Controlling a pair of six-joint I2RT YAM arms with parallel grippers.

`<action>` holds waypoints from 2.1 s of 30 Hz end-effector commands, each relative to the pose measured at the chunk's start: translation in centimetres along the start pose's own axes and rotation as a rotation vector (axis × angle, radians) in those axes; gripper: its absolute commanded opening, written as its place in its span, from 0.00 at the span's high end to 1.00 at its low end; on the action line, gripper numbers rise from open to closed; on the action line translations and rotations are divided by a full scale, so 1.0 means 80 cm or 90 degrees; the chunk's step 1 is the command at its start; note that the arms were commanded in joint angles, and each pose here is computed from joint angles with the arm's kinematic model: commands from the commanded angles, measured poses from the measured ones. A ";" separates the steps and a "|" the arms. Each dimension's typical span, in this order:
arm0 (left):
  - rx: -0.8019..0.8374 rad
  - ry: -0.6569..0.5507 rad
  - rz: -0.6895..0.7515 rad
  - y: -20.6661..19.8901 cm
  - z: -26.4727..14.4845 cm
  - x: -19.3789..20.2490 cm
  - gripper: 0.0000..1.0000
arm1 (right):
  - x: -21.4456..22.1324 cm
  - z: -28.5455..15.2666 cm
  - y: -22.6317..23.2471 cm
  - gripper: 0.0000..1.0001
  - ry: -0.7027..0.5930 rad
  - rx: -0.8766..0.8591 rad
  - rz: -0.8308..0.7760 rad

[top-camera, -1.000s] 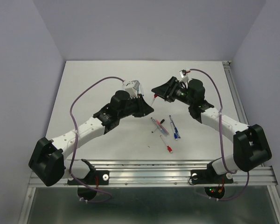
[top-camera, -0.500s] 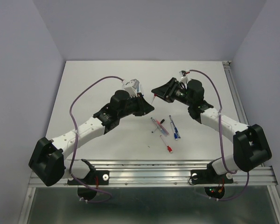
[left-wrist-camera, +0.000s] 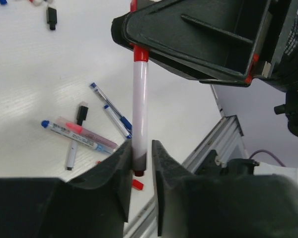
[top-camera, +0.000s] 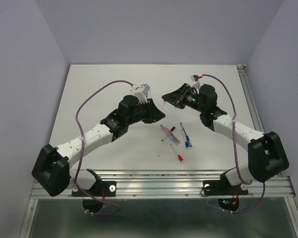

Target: Open the pen caps

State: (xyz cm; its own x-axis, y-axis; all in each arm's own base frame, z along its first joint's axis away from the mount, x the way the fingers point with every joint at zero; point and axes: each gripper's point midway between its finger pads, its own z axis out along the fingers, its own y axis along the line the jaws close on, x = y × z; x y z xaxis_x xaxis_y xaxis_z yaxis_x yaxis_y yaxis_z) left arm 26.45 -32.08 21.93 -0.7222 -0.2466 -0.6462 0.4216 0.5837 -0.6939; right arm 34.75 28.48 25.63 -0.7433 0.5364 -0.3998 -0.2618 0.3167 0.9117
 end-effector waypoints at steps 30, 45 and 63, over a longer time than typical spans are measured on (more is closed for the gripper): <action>0.058 -0.025 0.056 -0.047 0.010 -0.048 1.00 | 0.054 -0.025 0.008 0.99 0.117 -0.052 -0.047; 0.176 -0.016 0.053 -0.062 -0.040 0.017 1.00 | -0.234 0.037 -0.049 0.99 -0.364 0.278 -0.340; -0.082 -0.028 -0.013 0.052 -0.006 -0.035 1.00 | -0.197 0.032 -0.141 0.99 -0.159 0.332 -0.330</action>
State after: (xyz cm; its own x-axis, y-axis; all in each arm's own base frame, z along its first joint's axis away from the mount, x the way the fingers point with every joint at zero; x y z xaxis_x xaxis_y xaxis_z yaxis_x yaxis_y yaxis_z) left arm 25.52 -31.44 22.08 -0.7083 -0.2447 -0.6622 0.4524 0.5628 -0.6918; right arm 52.47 19.97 24.35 -0.3798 0.4430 -0.8121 -0.2153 0.8114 0.5433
